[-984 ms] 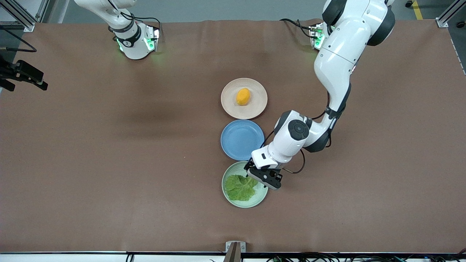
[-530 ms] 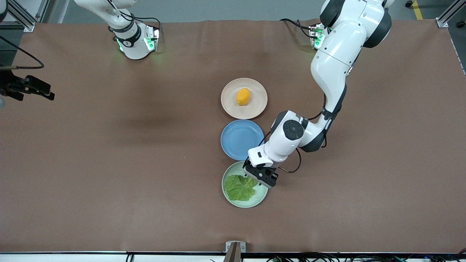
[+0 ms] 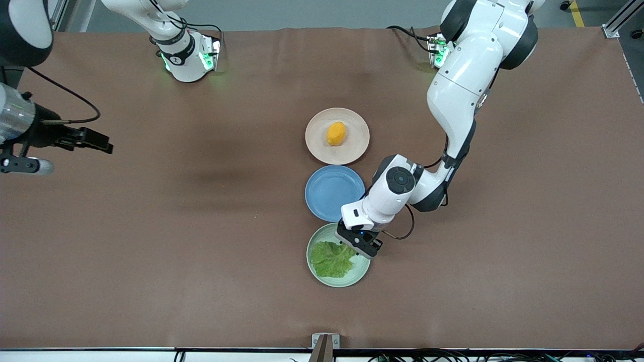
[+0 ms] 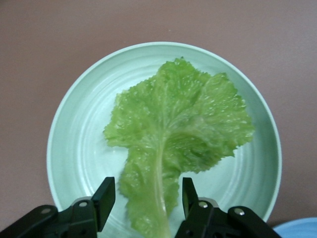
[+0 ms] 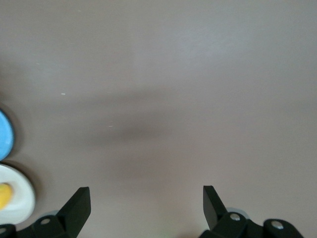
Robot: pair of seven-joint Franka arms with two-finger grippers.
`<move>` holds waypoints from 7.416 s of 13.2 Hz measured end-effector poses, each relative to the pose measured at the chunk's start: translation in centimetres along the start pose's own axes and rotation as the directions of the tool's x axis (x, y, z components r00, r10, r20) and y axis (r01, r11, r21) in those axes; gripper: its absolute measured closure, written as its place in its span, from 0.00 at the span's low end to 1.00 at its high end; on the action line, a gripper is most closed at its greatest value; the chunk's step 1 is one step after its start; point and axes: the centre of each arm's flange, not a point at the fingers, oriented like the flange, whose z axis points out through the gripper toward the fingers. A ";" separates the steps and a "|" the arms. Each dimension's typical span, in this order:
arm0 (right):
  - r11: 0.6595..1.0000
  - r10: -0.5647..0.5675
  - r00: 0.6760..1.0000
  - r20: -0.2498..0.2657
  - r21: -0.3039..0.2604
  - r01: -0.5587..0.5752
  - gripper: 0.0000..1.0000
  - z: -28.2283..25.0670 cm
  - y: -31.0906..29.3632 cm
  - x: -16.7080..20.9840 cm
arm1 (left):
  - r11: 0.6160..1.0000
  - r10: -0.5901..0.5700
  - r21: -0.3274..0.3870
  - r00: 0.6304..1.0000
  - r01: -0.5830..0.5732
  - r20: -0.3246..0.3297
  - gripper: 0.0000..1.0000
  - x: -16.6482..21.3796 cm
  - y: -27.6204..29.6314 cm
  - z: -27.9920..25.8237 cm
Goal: Pick lemon and lettuce from plates
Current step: 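Lift the lettuce off the plate while the right gripper reaches the lemon, then lower the lettuce onto the table while the right gripper grasps the lemon, then carry the lemon off the cream plate while the left gripper withdraws, then lower the lemon onto the table with the right gripper, then open the right gripper and raise it away from the lemon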
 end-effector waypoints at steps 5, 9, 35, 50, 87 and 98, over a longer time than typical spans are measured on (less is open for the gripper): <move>0.992 0.126 0.992 -0.019 0.006 -0.125 0.00 3.5 -10.0 -0.6 | 1.000 0.017 0.005 1.000 -0.017 0.002 0.48 -0.1 0.3 0.1; 0.976 0.219 0.976 -0.019 -0.013 -0.219 0.00 7.6 -18.7 -3.3 | 0.999 0.035 0.013 0.999 -0.035 0.008 0.66 -0.3 0.3 0.5; 0.907 0.421 0.886 -0.195 0.094 -0.411 0.00 38.8 -47.1 -24.6 | 0.961 -0.260 0.210 0.834 0.178 0.486 0.96 -14.0 -21.6 -20.2; 0.926 0.375 0.904 -0.204 0.046 -0.374 0.39 42.1 -47.7 -26.6 | 0.893 -0.430 0.288 0.842 0.345 0.325 0.15 -17.1 -21.8 -20.8; 0.980 -0.191 0.976 -0.099 -0.069 0.185 0.39 36.3 1.1 6.5 | 0.821 -0.566 0.312 0.753 0.478 0.335 0.00 -9.2 -19.5 -56.1; 0.980 -0.194 0.979 -0.056 -0.052 0.191 0.00 29.5 -0.1 9.0 | 0.840 -0.534 0.297 0.786 0.453 0.311 0.00 -7.9 -19.5 -54.6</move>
